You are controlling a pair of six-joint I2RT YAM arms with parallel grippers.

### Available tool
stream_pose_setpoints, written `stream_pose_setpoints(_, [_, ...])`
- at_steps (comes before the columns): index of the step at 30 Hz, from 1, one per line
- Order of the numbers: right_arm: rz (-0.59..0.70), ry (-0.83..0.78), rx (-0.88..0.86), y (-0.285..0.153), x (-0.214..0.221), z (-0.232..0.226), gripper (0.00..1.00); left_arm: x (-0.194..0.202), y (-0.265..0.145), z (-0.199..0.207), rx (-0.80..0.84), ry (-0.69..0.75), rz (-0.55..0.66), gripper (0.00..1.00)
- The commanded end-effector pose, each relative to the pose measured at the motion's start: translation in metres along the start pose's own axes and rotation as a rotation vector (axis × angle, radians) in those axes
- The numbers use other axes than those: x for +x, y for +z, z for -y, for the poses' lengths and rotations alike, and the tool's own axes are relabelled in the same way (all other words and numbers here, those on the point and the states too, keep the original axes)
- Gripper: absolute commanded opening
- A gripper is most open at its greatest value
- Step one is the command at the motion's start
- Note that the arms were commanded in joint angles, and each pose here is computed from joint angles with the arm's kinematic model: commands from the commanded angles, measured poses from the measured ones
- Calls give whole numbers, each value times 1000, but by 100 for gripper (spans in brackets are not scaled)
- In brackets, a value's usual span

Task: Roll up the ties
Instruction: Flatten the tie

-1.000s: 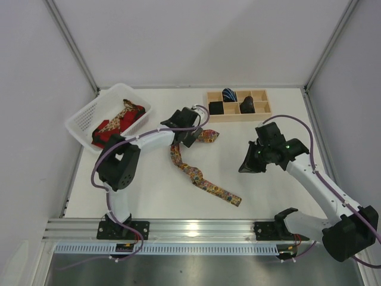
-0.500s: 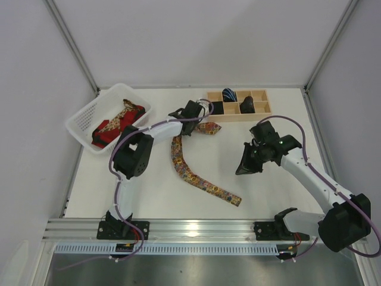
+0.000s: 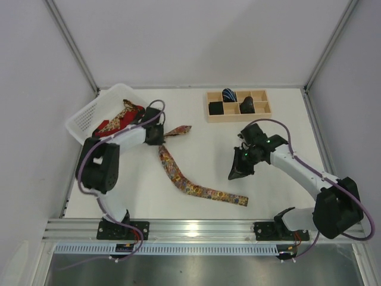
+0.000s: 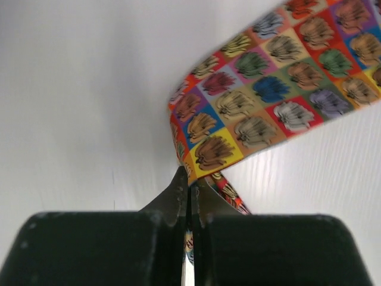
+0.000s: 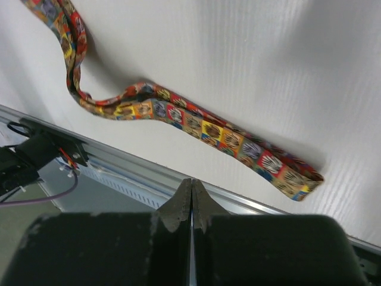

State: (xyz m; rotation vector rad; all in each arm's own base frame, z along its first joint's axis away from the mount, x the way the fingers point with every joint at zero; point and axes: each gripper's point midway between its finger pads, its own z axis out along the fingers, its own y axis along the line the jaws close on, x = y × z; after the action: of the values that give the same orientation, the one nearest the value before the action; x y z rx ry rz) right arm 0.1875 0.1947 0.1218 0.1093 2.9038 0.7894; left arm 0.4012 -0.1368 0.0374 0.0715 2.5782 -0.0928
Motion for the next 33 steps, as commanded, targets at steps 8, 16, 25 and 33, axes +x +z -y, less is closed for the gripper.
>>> stream_pose_setpoints(8, [-90,-42,204,57,44,36,0,86,-80,36,447,-500,90,0])
stream_pose_setpoints(16, [16,23,296,49,65,73,4,114,-111,30,497,-564,159,1])
stream_pose_setpoints(25, [48,101,352,70,63,101,12,147,-120,27,526,-625,138,3])
stream_pose_setpoints(33, [68,372,424,77,47,132,17,170,-118,19,482,-659,105,24])
